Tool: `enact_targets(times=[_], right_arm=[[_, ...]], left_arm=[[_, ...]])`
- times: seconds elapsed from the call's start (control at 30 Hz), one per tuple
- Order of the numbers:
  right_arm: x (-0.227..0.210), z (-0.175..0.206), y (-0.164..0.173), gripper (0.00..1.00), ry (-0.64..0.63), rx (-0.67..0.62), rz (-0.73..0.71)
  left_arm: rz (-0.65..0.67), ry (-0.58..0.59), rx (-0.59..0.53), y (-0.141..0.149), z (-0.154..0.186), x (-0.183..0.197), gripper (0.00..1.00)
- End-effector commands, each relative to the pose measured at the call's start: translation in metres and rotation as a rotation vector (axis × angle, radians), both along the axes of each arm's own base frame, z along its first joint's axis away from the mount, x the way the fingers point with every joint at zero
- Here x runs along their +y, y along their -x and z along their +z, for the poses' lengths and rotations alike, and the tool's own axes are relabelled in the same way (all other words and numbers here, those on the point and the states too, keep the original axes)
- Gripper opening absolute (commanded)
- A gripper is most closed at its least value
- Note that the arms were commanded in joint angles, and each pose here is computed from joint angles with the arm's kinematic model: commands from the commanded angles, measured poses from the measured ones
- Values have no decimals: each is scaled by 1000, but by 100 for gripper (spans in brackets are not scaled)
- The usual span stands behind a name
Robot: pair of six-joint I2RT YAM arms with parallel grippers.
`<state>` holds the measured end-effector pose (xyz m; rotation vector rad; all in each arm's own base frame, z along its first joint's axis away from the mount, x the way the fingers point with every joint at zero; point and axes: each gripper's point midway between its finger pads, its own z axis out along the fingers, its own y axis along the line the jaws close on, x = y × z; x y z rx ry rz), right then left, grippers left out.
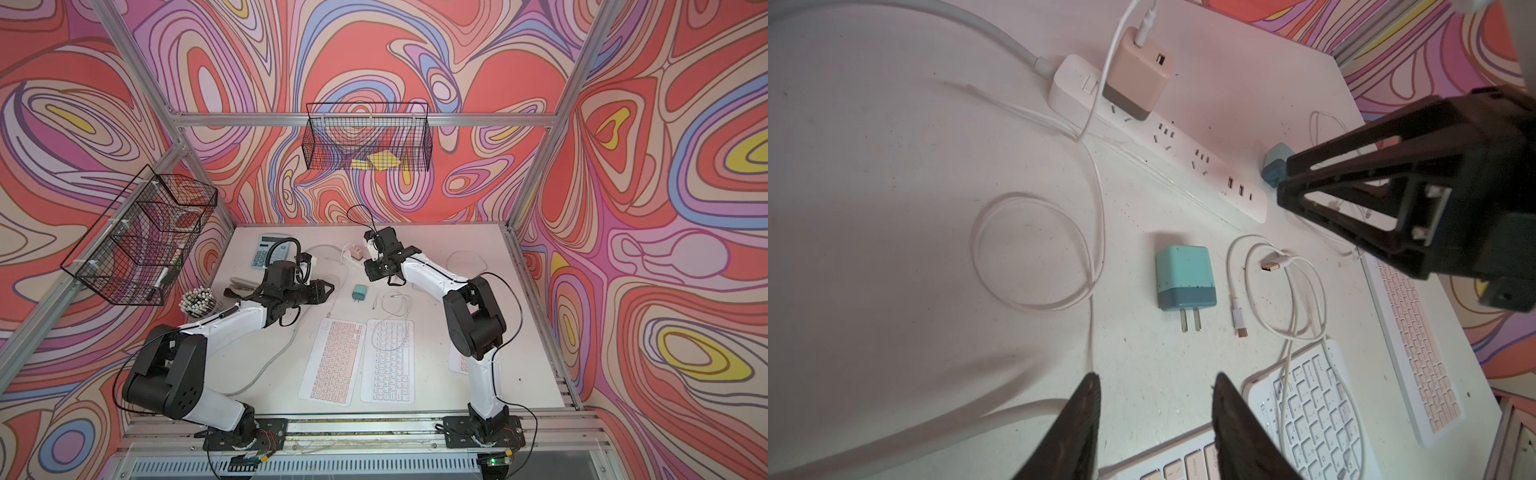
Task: Unplug the wireless keyboard
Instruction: Remove the plug from the socket.
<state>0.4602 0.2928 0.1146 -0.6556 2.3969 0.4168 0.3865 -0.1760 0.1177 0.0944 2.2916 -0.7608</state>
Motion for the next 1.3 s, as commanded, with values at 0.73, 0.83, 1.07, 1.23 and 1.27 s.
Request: enact_targets(times=[0.73, 0.83, 1.07, 1.23, 1.27], right_arm=[[36, -39, -91, 41, -89, -174, 262], [41, -44, -98, 41, -117, -179, 268], [54, -46, -107, 38, -170, -202, 297], [54, -44, -105, 37, -170, -215, 309], [53, -44, -104, 37, -166, -221, 311]], left_arm=[[101, 171, 147, -122, 10, 20, 43], [99, 168, 156, -129, 8, 19, 42], [99, 186, 179, -146, 4, 15, 42], [97, 218, 203, -152, -6, 10, 41], [98, 222, 209, -153, -8, 10, 41]])
